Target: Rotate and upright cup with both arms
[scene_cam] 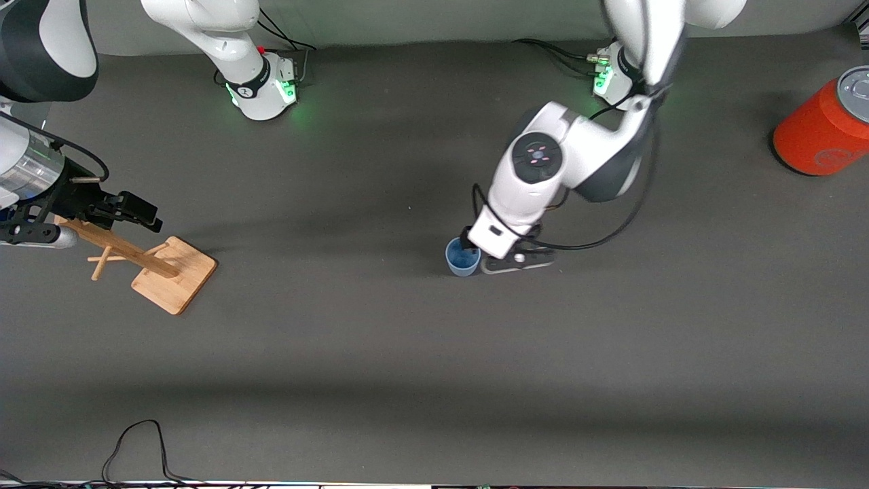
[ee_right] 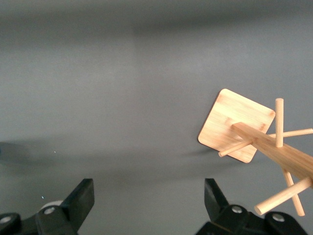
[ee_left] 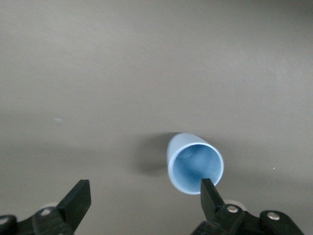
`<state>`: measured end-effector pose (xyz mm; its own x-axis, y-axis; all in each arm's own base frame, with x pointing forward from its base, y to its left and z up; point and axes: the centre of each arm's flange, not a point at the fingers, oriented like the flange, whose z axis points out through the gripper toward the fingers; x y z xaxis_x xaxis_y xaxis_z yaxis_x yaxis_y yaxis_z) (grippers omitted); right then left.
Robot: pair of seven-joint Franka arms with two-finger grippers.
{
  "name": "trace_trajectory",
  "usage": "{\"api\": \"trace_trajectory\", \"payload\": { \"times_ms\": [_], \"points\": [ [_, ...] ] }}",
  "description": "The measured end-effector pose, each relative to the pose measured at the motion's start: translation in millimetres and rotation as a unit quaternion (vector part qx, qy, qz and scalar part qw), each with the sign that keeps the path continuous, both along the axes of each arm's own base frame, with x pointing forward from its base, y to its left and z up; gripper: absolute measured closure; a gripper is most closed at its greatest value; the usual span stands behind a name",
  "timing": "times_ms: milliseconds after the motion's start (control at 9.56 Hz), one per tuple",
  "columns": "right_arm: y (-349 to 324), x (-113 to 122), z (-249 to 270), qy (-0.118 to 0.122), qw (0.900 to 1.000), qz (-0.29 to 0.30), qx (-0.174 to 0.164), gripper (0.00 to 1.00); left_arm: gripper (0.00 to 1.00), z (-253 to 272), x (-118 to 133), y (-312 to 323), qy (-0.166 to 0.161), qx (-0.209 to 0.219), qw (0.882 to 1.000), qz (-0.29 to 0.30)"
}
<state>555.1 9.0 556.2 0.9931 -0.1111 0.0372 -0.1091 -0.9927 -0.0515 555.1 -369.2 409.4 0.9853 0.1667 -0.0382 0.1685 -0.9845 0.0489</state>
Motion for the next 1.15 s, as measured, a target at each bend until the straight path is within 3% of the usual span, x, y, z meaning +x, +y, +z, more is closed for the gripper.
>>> {"api": "trace_trajectory", "payload": {
  "times_ms": [314, 523, 837, 1150],
  "points": [
    [-1.4, -0.1, 2.9, -0.003, 1.0, 0.0, 0.0, 0.0, 0.0, 82.5, 43.4, 141.7, 0.009, 0.018, 0.999, -0.03],
    [-0.3, 0.9, 8.0, -0.008, 1.0, 0.005, -0.006, 0.0, 0.0, 121.6, 52.6, 252.2, 0.008, 0.025, 0.999, -0.048],
    [-0.9, 1.3, 7.7, -0.008, 1.0, 0.008, -0.016, 0.0, 0.0, 158.0, 38.9, 376.6, 0.015, 0.03, 0.998, -0.053],
    [-1.8, 0.8, 9.1, -0.004, 1.0, 0.007, -0.017, 0.0, 0.0, 185.1, 16.6, 379.0, 0.024, 0.038, 0.997, -0.059]
  ]
}}
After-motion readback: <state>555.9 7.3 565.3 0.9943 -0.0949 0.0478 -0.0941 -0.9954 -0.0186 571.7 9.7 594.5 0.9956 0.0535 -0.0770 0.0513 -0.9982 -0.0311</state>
